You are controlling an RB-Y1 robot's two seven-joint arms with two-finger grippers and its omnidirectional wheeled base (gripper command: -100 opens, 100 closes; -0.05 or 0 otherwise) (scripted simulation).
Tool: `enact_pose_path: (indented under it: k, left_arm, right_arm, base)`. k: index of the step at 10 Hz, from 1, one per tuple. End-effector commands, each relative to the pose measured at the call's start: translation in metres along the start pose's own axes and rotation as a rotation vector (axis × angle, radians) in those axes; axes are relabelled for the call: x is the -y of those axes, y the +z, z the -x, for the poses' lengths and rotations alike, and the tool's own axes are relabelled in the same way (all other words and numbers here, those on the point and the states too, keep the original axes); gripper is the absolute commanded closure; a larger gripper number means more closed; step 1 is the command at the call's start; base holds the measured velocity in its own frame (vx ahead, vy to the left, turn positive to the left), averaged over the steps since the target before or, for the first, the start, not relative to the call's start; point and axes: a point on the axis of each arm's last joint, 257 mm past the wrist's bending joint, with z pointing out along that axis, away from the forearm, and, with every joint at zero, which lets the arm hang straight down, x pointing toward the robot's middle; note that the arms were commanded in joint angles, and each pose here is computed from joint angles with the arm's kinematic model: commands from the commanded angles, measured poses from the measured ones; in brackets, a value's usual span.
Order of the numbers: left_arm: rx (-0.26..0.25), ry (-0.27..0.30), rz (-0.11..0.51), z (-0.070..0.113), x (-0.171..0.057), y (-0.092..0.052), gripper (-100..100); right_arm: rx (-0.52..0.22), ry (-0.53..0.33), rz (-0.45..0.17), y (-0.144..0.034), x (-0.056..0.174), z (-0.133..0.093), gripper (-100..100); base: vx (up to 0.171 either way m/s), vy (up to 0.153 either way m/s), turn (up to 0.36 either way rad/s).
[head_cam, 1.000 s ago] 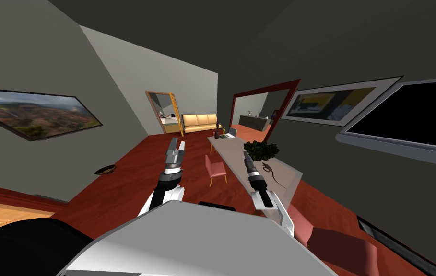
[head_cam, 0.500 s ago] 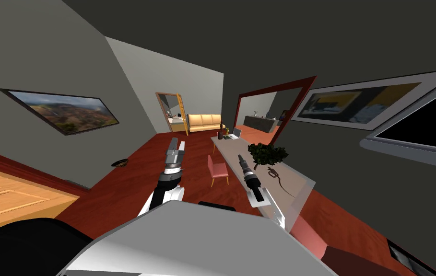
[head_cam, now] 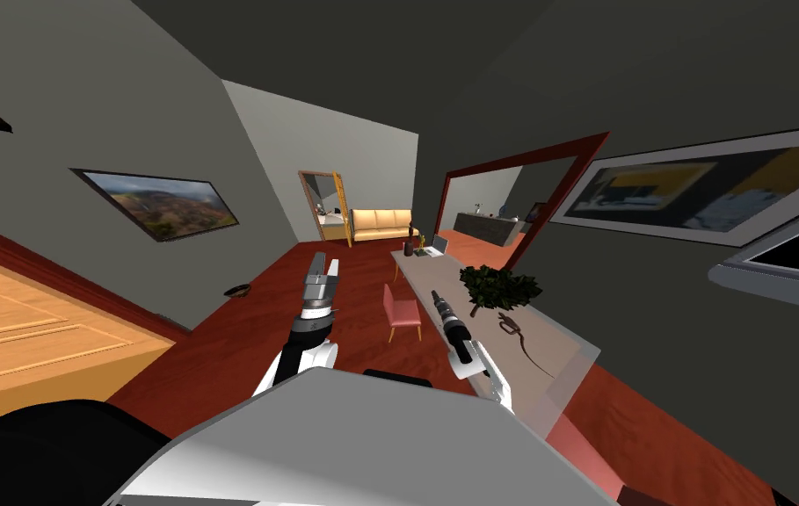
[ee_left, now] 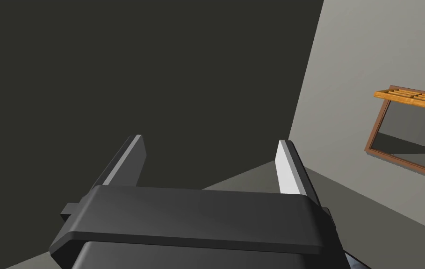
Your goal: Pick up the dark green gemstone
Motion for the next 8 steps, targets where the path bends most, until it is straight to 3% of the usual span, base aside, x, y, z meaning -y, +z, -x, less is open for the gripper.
enact_pose_path:
  k: [1, 4, 5, 7, 8]
  left_arm:
    - [0.000, 0.000, 0.000, 0.000, 0.000, 0.000, 0]
    - [0.000, 0.000, 0.000, 0.000, 0.000, 0.000, 0]
    - [0.000, 0.000, 0.000, 0.000, 0.000, 0.000, 0]
    - [0.000, 0.000, 0.000, 0.000, 0.000, 0.000, 0]
    - [0.000, 0.000, 0.000, 0.000, 0.000, 0.000, 0]
  right_arm:
    - [-0.019, -0.032, -0.048, 0.003, 0.018, -0.009, -100]
    - [-0.067, -0.154, -0.150, 0.008, 0.051, -0.029, -100]
    - [-0.078, -0.156, -0.169, 0.006, 0.061, -0.034, -100]
    - [-0.124, -0.275, -0.246, 0.007, 0.089, -0.051, -100]
    - [-0.134, -0.281, -0.286, 0.003, 0.105, -0.054, -100]
  base:
    - [0.009, -0.035, 0.083]
    - [0.004, -0.037, 0.125]
    - [-0.005, -0.037, 0.076]
    - [-0.011, -0.046, 0.184]
    - [-0.019, -0.050, 0.056]
